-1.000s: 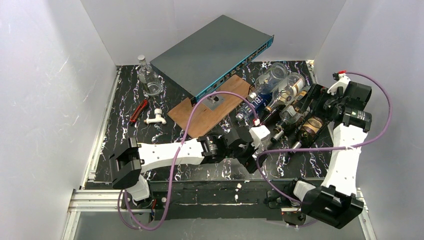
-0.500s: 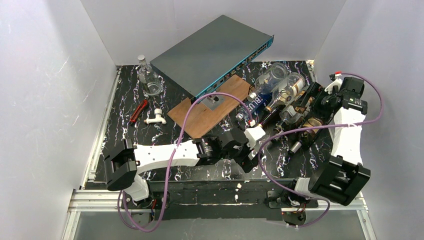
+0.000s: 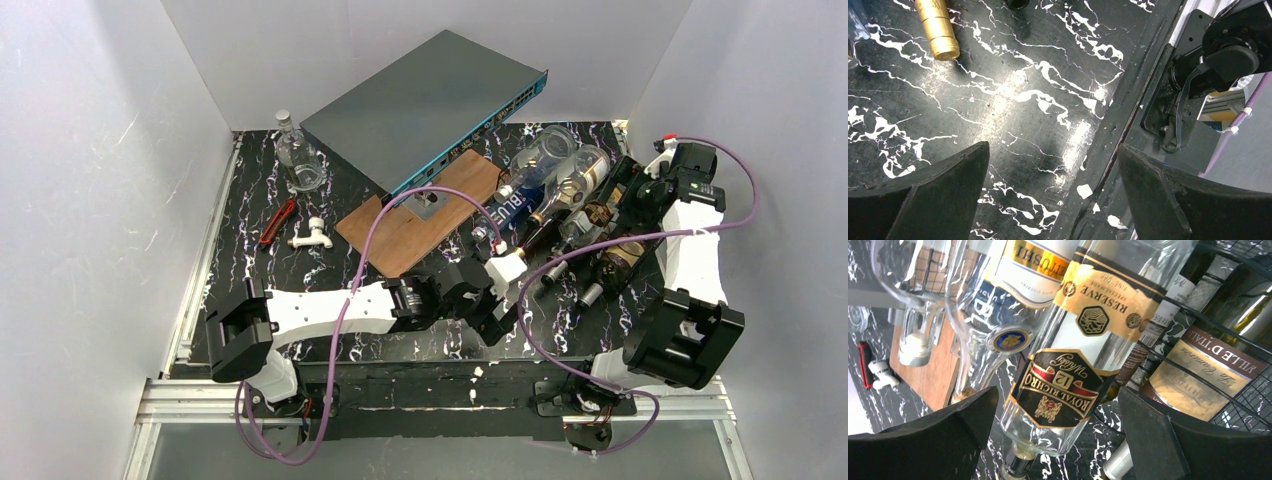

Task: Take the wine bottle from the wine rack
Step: Pick up the wine bottle from the wine rack.

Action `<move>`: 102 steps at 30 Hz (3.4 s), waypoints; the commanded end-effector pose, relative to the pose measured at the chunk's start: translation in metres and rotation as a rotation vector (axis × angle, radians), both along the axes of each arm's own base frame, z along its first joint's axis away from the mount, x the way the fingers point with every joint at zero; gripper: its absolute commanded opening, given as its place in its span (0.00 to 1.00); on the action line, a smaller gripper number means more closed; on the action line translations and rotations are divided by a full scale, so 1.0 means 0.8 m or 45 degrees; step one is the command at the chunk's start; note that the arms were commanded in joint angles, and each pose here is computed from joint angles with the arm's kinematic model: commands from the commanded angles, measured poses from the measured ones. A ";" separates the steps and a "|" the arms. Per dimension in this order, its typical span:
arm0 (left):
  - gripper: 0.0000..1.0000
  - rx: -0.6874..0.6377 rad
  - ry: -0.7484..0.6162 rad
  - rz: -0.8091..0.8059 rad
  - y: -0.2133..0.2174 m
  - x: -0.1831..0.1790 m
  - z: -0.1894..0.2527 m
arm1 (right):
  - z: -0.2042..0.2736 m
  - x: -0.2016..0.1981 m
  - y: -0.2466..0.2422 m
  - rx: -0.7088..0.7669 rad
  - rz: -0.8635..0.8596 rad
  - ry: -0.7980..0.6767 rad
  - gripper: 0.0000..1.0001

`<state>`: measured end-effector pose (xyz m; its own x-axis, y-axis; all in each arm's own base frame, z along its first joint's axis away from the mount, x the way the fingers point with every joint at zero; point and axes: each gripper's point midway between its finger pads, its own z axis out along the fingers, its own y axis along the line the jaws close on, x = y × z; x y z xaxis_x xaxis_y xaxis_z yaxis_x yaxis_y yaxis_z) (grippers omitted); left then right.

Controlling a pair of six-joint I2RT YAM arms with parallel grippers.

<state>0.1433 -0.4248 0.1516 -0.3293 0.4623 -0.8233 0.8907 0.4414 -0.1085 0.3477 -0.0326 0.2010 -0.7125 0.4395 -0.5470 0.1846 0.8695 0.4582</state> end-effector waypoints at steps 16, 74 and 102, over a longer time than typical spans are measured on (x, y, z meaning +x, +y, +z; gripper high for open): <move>0.99 -0.100 0.037 0.063 0.008 -0.002 0.018 | -0.002 0.035 -0.013 -0.010 -0.179 -0.012 1.00; 0.99 -0.093 0.052 0.065 0.007 -0.003 0.023 | -0.034 0.023 0.011 0.112 -0.349 0.085 0.31; 0.99 -0.154 0.075 0.036 0.005 -0.011 0.034 | 0.025 -0.018 0.007 0.276 -0.398 -0.078 0.01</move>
